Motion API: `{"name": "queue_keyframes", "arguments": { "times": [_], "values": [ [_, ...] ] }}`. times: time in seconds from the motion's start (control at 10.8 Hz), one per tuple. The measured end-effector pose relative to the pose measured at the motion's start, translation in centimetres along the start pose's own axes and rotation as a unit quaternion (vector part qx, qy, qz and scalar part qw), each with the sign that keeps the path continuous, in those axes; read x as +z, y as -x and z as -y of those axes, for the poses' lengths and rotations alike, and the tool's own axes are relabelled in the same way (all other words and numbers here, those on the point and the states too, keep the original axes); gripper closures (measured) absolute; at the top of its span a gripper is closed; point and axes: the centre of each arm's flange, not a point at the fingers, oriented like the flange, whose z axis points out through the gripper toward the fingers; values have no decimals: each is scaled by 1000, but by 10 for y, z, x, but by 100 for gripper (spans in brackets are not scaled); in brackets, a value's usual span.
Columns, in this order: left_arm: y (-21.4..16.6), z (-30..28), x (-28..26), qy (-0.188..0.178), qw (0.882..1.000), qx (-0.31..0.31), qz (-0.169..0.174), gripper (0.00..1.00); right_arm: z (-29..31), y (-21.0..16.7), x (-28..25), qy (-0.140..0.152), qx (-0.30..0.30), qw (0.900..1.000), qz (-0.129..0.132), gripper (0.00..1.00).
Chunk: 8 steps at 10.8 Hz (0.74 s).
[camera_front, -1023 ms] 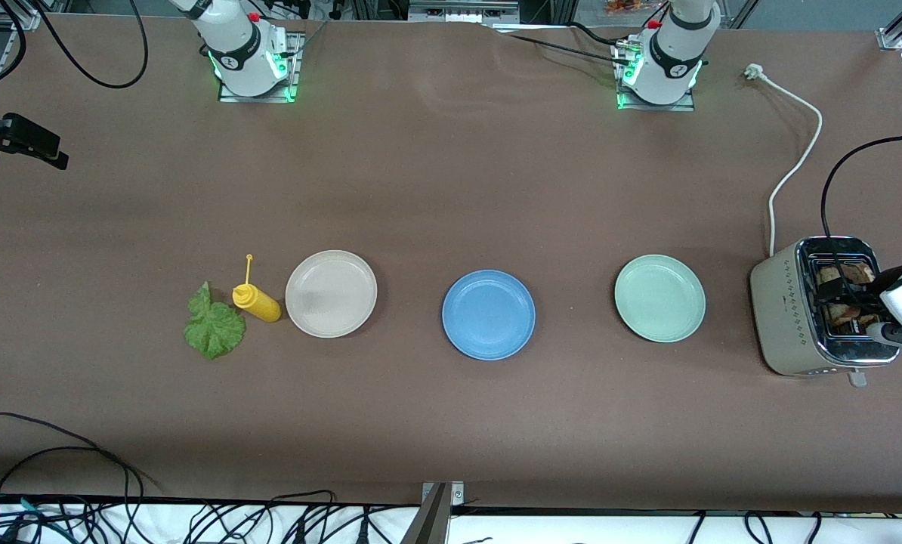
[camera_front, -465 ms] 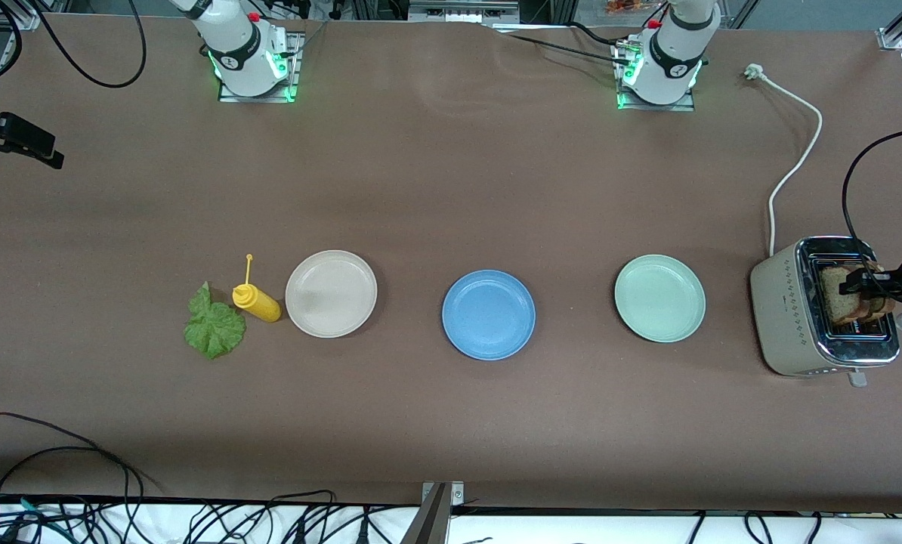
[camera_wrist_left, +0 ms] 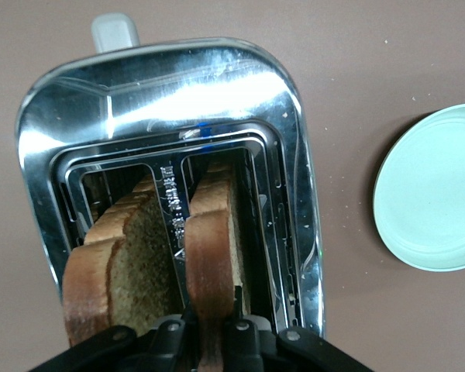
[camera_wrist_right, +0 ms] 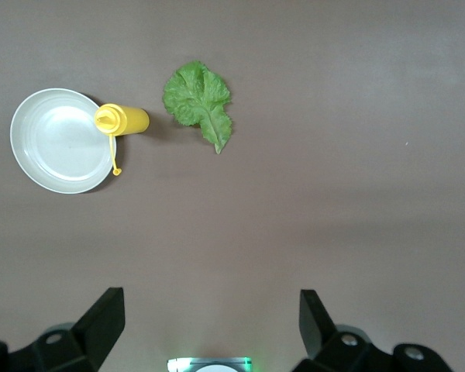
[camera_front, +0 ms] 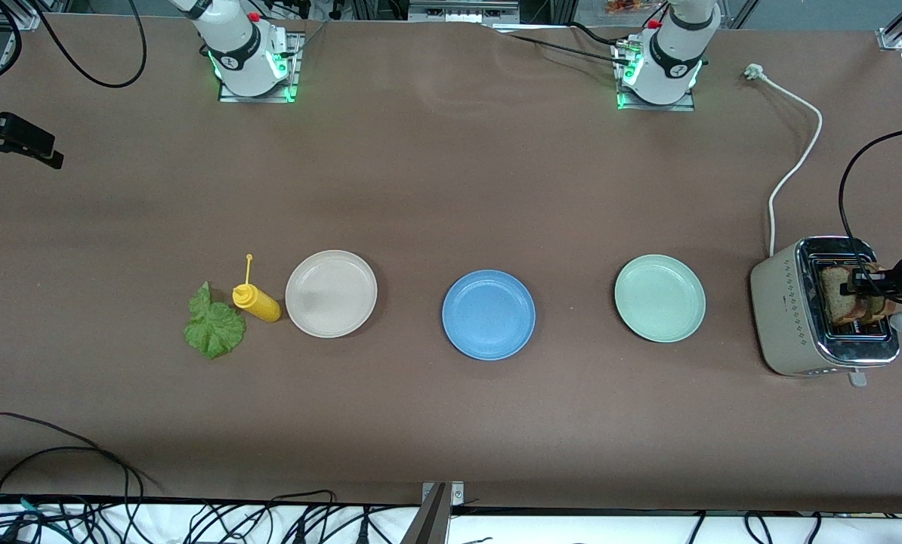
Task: Make sandwich in blue plate with both arms
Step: 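Grasp one toast slice with the left gripper and lift it out, then carry the toast slice with the left gripper over the blue plate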
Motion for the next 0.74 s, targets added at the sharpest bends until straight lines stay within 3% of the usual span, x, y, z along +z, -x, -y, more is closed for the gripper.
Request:
{"name": "queue_keyframes", "arguments": {
  "times": [0.28, 0.74],
  "values": [
    [2, -13, -22, 3, 1000, 8, 4, 90, 0, 0, 0, 0, 0, 1000, 0, 0],
    [15, -52, -116, -4, 999, 32, 16, 90, 0, 0, 1, 0, 0, 1000, 3, 0]
  ]
}}
